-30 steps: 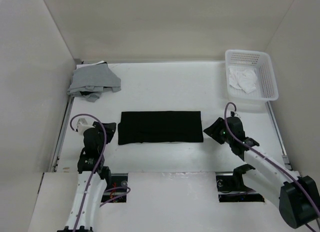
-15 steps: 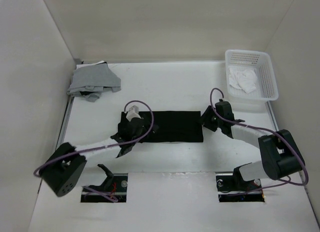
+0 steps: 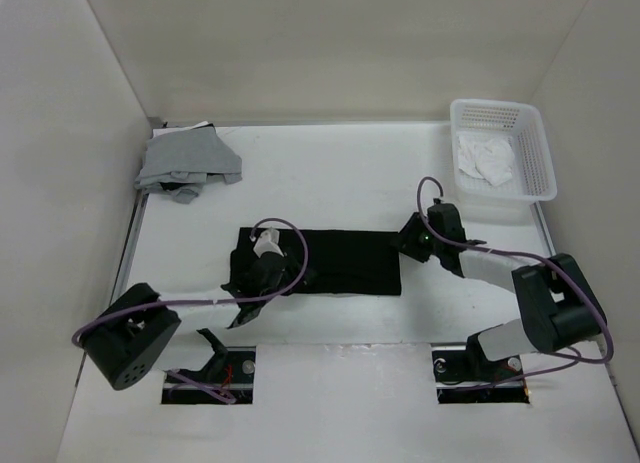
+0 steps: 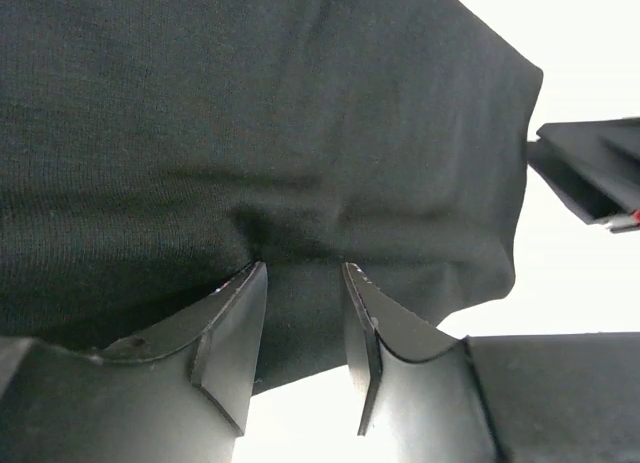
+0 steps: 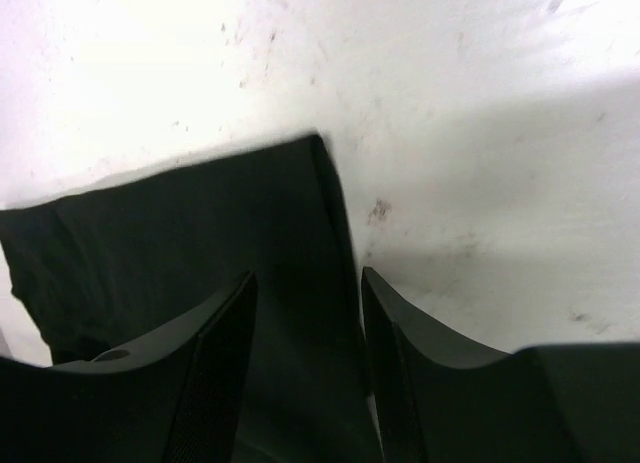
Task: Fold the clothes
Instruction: Fold the tank top
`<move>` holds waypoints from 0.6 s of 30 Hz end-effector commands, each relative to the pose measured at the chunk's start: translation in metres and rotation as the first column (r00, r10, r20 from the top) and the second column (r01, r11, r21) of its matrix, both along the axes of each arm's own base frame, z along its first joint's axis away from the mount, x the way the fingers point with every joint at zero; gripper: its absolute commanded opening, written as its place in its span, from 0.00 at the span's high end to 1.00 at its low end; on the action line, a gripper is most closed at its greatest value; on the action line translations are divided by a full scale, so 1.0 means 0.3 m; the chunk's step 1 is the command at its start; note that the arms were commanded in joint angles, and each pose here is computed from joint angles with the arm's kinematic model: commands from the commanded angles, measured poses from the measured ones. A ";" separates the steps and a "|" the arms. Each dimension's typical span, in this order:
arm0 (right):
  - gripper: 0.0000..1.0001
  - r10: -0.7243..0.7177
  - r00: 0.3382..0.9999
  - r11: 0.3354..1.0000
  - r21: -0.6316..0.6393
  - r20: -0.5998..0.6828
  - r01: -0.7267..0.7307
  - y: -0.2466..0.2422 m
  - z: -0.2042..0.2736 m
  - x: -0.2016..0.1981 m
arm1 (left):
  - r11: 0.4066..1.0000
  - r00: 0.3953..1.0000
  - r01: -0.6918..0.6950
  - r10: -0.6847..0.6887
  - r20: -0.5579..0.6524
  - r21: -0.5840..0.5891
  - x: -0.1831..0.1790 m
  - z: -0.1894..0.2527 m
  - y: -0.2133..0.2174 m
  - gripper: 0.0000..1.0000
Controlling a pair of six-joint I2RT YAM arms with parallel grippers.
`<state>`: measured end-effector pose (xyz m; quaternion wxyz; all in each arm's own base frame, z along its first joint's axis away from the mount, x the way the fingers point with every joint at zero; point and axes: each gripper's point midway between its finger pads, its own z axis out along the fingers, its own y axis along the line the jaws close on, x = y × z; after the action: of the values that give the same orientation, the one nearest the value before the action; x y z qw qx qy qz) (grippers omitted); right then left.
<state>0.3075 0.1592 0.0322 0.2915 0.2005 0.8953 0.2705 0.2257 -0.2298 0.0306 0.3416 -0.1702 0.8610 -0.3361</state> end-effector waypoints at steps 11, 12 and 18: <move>0.48 0.029 0.997 1.000 0.004 -0.074 -0.029 0.104 -0.069 -0.185 | 0.998 0.987 0.068 -0.066 0.144 -0.009 0.039 0.215 -0.004 0.65; 0.46 0.002 0.998 1.000 -0.004 -0.062 -0.003 0.088 -0.058 -0.196 | 0.997 0.987 0.075 -0.074 0.142 -0.006 0.042 0.214 -0.010 0.65; 0.39 -0.083 0.993 0.996 -0.052 -0.085 0.079 0.060 -0.073 -0.299 | 0.983 0.979 0.182 -0.181 0.098 0.005 0.022 0.157 -0.091 0.64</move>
<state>0.2385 0.1964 0.0346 0.2848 0.2001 0.8923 0.2874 0.2339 -0.2366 0.0708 0.3591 -0.1128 0.8576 -0.3503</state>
